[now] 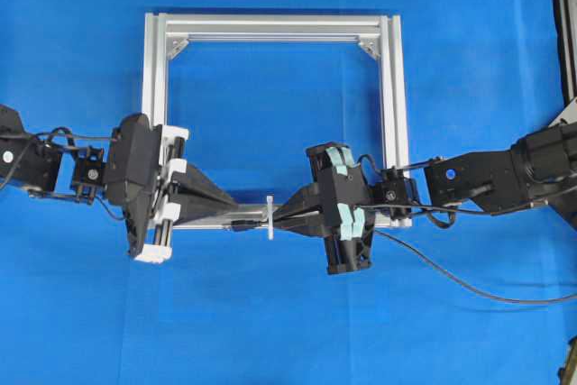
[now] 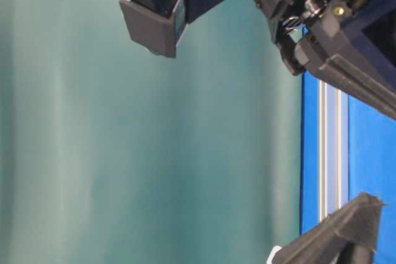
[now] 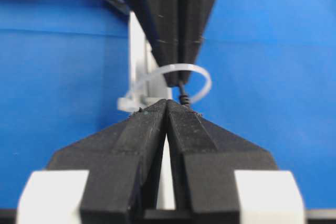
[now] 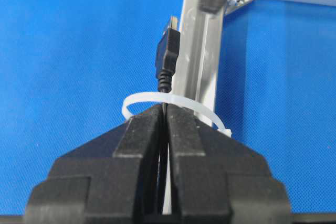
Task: Insert the wire through the string loop located in the center.
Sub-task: 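Move the left gripper to the plug emerging from the loop, then close the left gripper on the plug and open the right gripper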
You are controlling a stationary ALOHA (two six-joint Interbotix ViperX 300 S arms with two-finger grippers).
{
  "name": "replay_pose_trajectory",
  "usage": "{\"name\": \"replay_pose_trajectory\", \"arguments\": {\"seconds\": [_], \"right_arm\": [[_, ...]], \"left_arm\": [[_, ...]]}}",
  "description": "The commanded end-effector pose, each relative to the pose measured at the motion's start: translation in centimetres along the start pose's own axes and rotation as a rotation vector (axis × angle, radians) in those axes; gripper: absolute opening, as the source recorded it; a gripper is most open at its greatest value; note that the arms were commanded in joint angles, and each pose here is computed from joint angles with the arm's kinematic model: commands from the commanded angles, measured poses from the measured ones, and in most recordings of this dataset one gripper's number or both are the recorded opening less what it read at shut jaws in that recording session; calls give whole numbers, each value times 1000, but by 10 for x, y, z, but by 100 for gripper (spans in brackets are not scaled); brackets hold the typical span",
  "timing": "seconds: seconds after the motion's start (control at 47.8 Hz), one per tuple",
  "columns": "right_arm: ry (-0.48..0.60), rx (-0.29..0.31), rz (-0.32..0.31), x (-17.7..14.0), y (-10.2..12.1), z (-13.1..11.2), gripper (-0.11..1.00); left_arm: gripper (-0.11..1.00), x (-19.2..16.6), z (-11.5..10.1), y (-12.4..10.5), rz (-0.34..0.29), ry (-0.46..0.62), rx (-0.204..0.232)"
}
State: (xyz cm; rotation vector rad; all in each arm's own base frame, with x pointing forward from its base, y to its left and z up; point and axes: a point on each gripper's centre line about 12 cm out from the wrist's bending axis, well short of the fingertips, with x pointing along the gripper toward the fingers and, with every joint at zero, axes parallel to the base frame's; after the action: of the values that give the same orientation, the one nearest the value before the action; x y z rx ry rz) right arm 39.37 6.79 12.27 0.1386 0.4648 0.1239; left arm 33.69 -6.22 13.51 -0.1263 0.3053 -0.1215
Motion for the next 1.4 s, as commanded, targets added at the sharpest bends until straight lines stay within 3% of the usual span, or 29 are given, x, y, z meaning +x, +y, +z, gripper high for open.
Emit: {"name": "replay_pose_trajectory", "arguments": {"seconds": [0.0, 0.23, 0.335, 0.711, 0.983, 1.38], "right_arm": [[-27, 3, 4, -1, 2, 9, -3], [-29, 3, 5, -1, 2, 10, -3], [-29, 3, 5, -1, 2, 10, -3], [-27, 3, 4, -1, 2, 9, -3], [-29, 3, 5, -1, 2, 10, -3], [-26, 3, 4, -1, 1, 8, -3]], "left_arm": [[10, 2, 8, -7, -22, -25, 5], [75, 3, 8, -6, -16, -15, -11], [92, 4, 7, -5, -14, -4, -11], [92, 11, 9, -6, -10, 16, -14], [92, 32, -15, -3, 4, 93, -17], [92, 35, -17, -3, 4, 96, -16]]}}
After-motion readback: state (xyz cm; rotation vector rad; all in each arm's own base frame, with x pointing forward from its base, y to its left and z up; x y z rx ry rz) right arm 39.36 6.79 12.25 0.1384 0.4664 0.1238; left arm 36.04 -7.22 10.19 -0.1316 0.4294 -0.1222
